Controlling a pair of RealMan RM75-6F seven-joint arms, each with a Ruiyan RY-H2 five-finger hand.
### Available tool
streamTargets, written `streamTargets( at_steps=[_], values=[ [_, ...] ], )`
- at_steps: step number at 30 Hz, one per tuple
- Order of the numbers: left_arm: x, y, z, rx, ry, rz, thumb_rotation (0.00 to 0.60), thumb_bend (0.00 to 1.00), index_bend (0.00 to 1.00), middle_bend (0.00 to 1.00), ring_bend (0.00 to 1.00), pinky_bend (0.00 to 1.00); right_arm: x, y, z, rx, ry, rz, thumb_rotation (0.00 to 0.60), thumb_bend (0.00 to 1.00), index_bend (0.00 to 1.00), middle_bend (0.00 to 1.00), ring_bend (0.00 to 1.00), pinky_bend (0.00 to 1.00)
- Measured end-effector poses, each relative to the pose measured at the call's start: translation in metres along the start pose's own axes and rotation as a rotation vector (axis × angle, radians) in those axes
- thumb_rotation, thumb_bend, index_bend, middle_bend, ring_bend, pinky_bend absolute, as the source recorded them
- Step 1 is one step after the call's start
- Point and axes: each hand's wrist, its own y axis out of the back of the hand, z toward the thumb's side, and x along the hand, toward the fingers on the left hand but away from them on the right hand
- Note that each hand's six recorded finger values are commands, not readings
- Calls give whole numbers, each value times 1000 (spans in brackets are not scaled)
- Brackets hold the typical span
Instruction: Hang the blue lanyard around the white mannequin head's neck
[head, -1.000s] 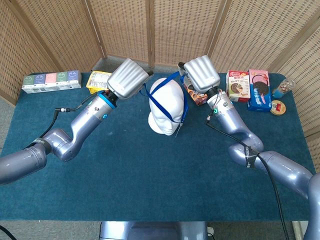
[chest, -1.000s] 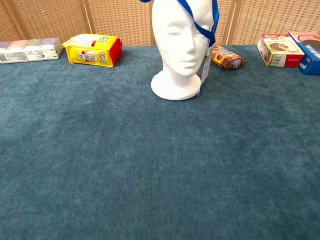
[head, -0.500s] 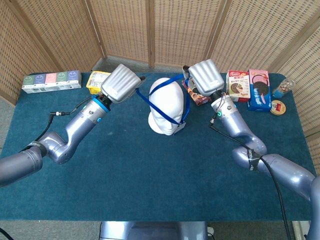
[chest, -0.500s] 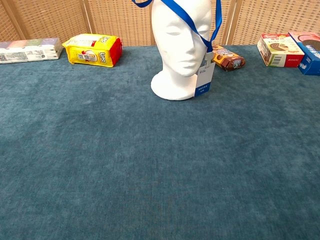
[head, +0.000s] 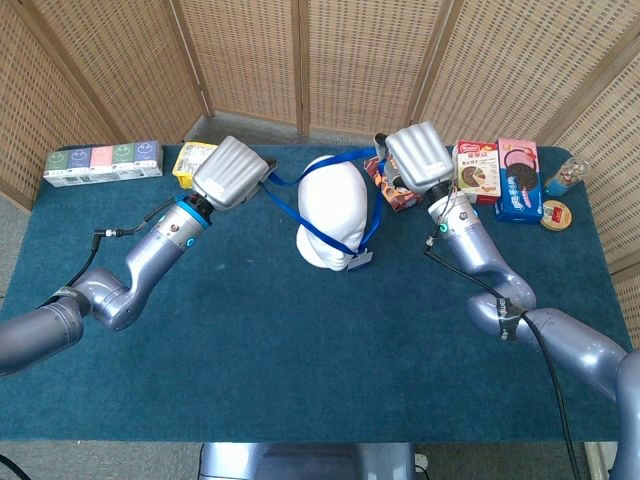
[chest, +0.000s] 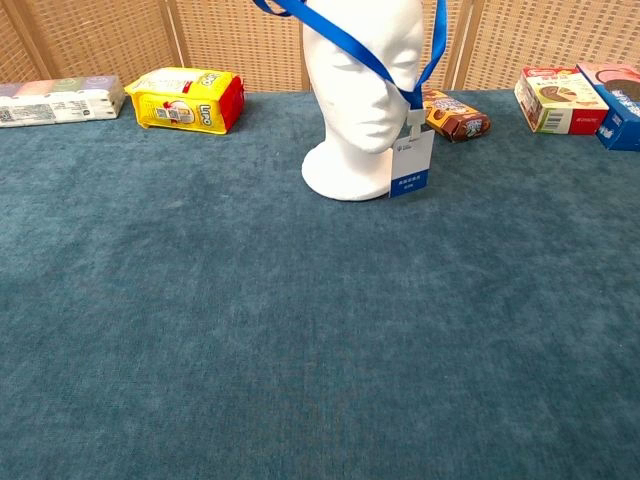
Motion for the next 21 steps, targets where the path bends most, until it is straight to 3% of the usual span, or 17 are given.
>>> streamTargets(
  at_steps=[9,21],
  values=[
    [-3,-10,2,0,2,-22,600,438,589,1000,1000,1000,1,-5,-4,12,-13,22,600,512,762,996,1000,1000],
    [-1,-12,8,10,7,-49,600,404,589,1000,1000,1000,2,-12,-9,47,-29,55,600,532,672,912,1000,1000]
  ],
)
